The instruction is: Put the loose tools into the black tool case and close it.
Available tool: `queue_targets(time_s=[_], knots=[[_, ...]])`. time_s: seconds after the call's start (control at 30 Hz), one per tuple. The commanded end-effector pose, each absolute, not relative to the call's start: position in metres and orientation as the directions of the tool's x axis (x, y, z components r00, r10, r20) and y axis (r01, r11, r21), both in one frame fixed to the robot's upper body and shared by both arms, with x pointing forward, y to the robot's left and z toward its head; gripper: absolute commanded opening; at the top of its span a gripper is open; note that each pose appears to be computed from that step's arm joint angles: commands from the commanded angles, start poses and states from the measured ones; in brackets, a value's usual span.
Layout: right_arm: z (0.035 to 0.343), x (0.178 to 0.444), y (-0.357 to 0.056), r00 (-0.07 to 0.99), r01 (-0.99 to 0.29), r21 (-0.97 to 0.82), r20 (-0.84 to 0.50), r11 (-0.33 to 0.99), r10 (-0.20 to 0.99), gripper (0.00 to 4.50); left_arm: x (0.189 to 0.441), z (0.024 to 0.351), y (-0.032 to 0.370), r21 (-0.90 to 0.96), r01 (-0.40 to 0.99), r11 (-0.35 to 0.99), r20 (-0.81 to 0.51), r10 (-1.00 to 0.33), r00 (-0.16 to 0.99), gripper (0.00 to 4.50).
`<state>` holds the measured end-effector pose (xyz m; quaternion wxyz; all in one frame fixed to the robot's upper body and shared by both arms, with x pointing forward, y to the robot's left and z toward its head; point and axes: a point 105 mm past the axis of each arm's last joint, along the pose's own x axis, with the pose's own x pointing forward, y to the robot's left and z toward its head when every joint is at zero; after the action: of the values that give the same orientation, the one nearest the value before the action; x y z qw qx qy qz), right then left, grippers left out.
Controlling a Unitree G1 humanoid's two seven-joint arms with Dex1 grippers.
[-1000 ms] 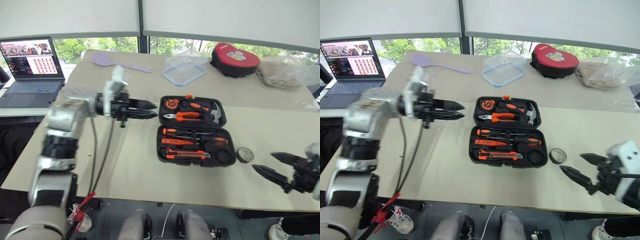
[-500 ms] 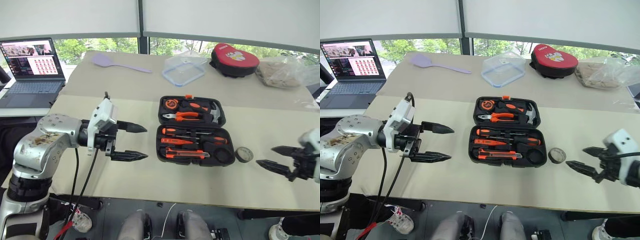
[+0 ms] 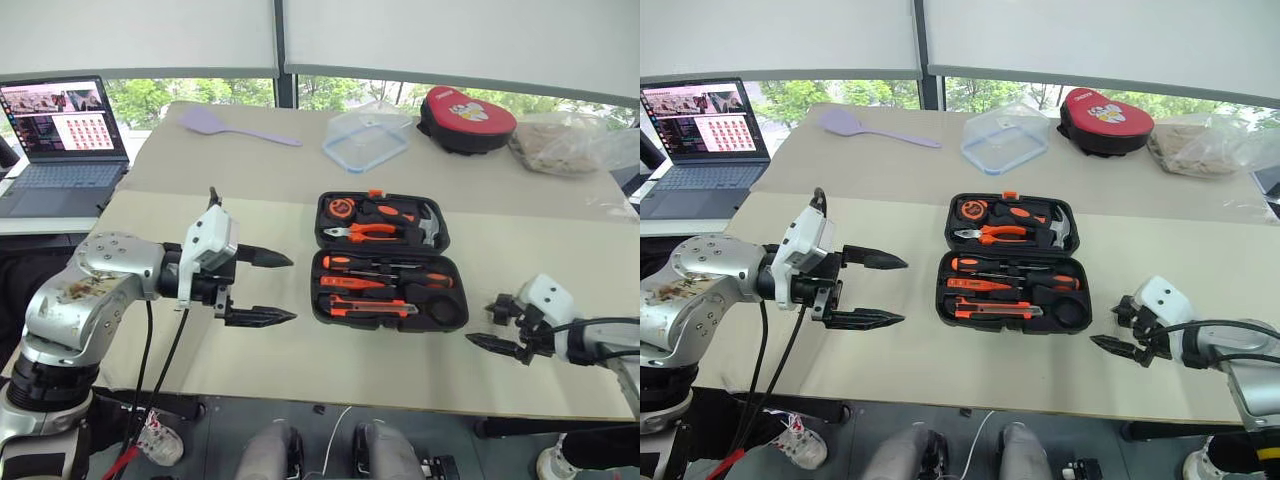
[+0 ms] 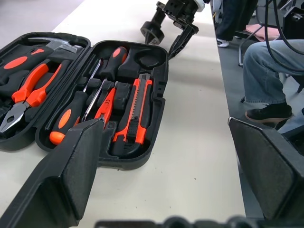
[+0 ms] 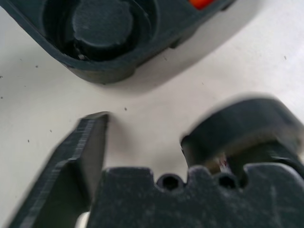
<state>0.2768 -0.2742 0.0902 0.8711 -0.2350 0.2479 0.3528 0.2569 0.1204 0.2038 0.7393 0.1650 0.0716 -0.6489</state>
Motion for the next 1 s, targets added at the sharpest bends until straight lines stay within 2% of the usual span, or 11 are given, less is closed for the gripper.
queue_targets(time_s=[0.03,0.2,0.27,0.47,0.6,0.73,0.87,1.0], knots=[[0.093,0.283,-0.277,0.659,-0.71,-0.275,-0.586,0.649,0.473,2.41,0.253,0.212,0.116,0.204,0.976,0.079,-0.314,-0.939,0.142,4.5],[0.111,0.28,-0.277,0.672,-0.705,-0.289,-0.564,0.647,0.481,0.83,0.255,0.212,0.114,0.207,0.975,0.079,-0.313,-0.939,0.143,4.5],[0.117,0.276,-0.277,0.668,-0.71,-0.29,-0.564,0.641,0.485,0.05,0.257,0.212,0.114,0.208,0.975,0.08,-0.313,-0.939,0.144,4.5],[0.152,0.263,-0.273,0.643,-0.746,-0.299,-0.556,0.595,0.526,0.02,0.257,0.211,0.112,0.21,0.975,0.072,-0.316,-0.939,0.137,4.5],[0.178,0.259,-0.239,0.574,-0.813,-0.24,-0.487,0.531,0.659,0.02,0.257,0.21,0.109,0.21,0.976,0.058,-0.317,-0.94,0.124,4.5],[0.165,0.257,-0.215,0.517,-0.853,-0.24,-0.515,0.464,0.684,0.02,0.259,0.208,0.107,0.216,0.975,0.052,-0.323,-0.939,0.122,4.5],[0.147,0.264,-0.207,0.536,-0.839,-0.241,-0.519,0.487,0.666,0.02,0.26,0.208,0.107,0.218,0.975,0.049,-0.321,-0.94,0.119,4.5],[0.137,0.26,-0.201,0.512,-0.854,-0.234,-0.533,0.465,0.673,0.02,0.26,0.207,0.107,0.22,0.974,0.052,-0.321,-0.939,0.123,4.5]])
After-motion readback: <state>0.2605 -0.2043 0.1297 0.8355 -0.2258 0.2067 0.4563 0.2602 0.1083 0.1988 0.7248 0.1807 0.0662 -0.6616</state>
